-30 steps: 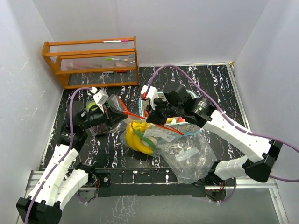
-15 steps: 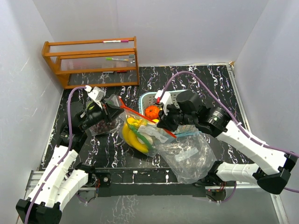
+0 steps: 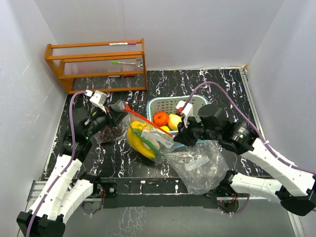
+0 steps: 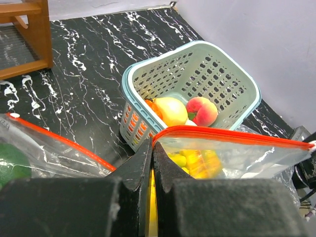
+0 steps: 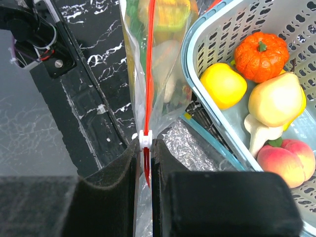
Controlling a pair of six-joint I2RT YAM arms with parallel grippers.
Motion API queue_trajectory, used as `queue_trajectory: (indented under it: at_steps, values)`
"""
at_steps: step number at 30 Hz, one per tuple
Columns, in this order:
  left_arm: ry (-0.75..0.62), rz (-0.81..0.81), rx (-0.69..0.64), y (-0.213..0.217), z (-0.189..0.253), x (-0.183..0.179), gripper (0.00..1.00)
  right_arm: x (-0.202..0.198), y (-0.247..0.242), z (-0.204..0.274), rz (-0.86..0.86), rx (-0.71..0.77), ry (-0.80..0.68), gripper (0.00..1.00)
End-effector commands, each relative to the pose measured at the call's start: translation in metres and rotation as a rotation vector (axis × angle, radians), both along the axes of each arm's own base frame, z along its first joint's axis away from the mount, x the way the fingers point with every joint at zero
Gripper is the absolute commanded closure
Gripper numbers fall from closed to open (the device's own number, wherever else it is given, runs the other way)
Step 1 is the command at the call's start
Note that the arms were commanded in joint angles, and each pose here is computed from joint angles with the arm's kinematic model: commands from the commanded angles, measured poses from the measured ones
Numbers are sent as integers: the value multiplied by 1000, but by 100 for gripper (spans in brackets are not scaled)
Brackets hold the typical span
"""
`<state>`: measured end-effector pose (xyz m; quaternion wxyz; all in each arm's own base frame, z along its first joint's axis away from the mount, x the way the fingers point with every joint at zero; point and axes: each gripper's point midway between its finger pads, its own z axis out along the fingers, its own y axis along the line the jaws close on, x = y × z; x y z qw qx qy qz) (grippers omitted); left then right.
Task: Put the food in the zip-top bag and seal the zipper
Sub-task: Zip the zipper food storage bag at the center of the board.
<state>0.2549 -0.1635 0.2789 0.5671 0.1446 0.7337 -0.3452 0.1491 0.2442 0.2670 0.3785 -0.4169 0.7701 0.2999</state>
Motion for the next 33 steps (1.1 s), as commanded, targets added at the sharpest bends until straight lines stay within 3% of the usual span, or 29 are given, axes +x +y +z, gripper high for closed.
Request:
queue_trajectory:
  at_steps: [1,20,21,23,24,25,28,33]
  values:
    - [-79,98,-21,13,23,14,100,-8,-15,3,-46,21,17,92]
    - [-97,110,-24,14,28,16,100,-2,-18,-1,-84,-18,21,92]
    - [-100,109,-26,14,29,16,100,1,-18,4,-97,-8,6,88]
    - [-108,112,-22,15,33,17,100,8,-21,12,-138,7,-24,42]
    - [-114,117,-16,16,35,18,100,11,-21,16,-155,13,-34,26]
    - [-120,124,-7,17,37,19,100,11,-21,20,-158,20,-40,18]
    - [-148,149,29,23,48,22,100,13,-20,36,-160,52,-66,7]
    - [-218,197,71,32,80,29,100,17,-22,60,-176,98,-118,2]
